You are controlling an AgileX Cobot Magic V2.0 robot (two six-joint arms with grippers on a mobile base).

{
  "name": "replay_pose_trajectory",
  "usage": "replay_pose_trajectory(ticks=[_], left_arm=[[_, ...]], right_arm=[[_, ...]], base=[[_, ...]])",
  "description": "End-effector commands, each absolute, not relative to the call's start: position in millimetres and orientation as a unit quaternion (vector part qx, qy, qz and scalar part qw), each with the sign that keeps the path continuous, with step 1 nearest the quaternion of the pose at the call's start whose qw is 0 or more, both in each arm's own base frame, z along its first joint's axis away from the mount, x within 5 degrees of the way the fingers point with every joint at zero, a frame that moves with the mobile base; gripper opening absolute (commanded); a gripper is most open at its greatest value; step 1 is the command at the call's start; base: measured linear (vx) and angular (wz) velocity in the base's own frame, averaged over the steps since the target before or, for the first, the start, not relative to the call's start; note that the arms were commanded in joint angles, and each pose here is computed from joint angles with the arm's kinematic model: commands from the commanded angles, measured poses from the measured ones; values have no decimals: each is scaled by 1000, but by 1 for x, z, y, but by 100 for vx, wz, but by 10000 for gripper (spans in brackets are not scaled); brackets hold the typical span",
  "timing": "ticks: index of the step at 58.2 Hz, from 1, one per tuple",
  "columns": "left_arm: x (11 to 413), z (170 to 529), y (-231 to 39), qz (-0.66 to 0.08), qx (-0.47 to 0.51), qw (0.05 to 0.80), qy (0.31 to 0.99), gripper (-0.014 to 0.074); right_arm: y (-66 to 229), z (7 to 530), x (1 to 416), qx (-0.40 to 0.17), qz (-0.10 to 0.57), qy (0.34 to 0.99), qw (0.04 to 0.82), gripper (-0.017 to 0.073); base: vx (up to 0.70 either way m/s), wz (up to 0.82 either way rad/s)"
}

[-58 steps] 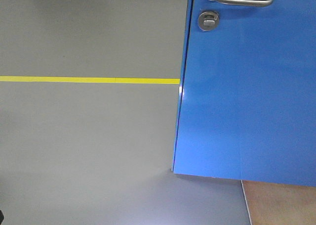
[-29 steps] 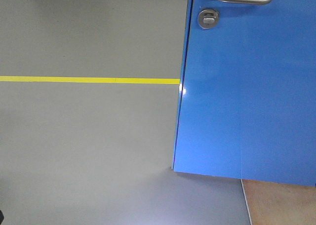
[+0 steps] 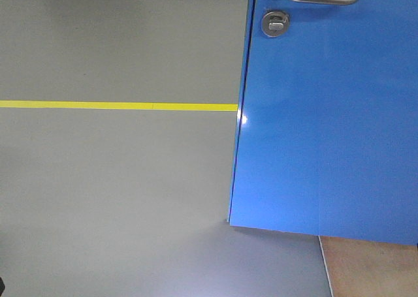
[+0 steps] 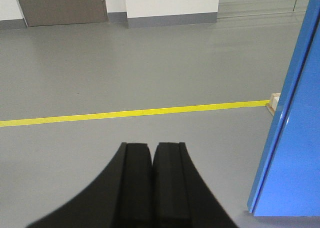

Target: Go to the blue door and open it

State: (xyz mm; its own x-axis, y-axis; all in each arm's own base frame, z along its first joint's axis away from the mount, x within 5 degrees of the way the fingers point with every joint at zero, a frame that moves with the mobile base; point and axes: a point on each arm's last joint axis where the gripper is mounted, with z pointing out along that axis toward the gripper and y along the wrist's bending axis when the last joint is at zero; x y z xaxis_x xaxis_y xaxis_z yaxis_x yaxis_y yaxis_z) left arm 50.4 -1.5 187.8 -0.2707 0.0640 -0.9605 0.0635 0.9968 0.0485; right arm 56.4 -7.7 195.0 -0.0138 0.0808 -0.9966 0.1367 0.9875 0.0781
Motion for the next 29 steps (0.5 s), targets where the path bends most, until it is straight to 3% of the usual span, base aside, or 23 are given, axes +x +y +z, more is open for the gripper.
replay_pose_trajectory(ticks=[1, 29], left_arm=[[50, 206, -2, -6, 36, 652, 757, 73], [50, 206, -2, -6, 36, 652, 757, 73]], right_arm=[[-8, 203, 55, 70, -28, 678, 731, 8], [-8, 203, 55, 70, -28, 678, 731, 8]], base=[[0, 0], [0, 0]])
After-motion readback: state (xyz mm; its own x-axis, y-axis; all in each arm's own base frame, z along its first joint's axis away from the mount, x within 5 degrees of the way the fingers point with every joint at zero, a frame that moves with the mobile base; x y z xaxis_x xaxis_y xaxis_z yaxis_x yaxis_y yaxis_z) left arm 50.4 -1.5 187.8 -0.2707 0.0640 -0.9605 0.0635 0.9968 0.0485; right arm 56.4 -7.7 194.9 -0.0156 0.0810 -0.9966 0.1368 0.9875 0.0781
